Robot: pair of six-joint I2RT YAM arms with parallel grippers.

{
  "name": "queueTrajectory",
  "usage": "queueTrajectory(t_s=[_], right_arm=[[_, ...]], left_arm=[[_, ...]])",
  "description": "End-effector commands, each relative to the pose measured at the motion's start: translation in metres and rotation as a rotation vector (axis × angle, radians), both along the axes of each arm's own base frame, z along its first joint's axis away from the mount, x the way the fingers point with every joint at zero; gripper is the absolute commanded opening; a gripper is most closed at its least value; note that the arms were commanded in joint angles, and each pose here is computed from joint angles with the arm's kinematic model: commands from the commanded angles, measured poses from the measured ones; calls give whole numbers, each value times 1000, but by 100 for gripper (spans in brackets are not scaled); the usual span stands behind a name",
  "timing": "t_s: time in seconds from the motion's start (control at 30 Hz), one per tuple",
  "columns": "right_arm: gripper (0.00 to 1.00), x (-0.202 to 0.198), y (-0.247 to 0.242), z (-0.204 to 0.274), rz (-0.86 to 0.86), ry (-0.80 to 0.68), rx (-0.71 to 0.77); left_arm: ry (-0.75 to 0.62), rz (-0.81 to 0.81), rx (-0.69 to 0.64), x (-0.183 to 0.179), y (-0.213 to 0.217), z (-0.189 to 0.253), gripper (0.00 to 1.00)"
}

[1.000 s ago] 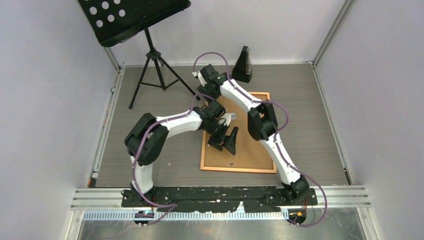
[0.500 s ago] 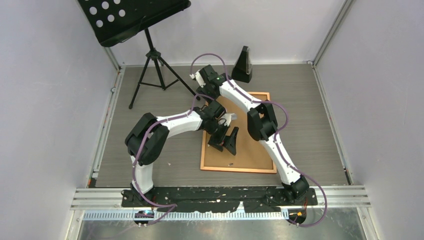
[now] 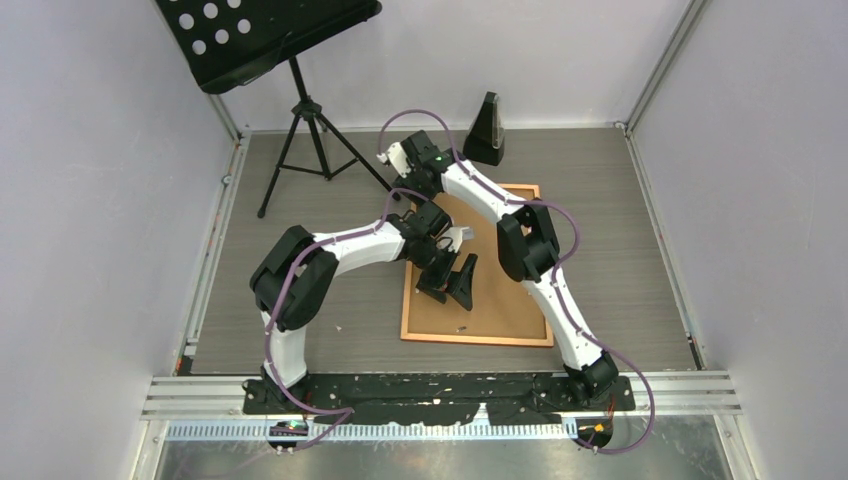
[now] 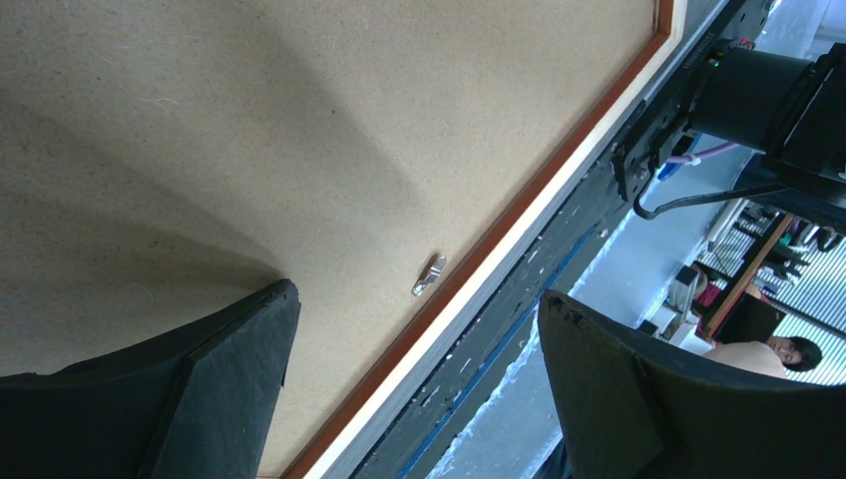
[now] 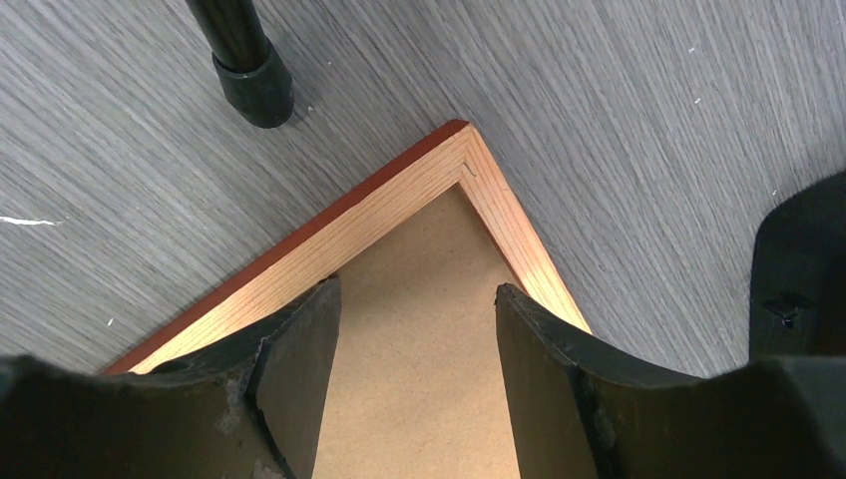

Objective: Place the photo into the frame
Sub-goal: Install the photo frame at the center of the board.

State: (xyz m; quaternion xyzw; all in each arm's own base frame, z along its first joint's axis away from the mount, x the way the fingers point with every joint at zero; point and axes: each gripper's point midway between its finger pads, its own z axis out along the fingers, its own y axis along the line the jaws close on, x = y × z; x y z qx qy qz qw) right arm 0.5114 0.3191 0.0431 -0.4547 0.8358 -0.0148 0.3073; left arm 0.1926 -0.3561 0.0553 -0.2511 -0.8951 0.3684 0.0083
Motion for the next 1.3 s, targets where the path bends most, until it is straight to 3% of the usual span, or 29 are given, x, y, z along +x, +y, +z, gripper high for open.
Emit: queueTrajectory(t_s=[0.0,0.37,0.7,1.27], right_arm=[[63,17,-27,-10,-29,-40,-70],[63,31,-43,10,-97,-110,-110],[62,38,-56,18,-48,-125,-135],[62,3,-37,30,117,88,152]], left_arm=[[22,-12,33,-9,2,-14,94],[27,-9,32,-9,1,-15,94],[31,-10,29,-10,1,-14,94],[39,-7,28,-9,0,-14,94]])
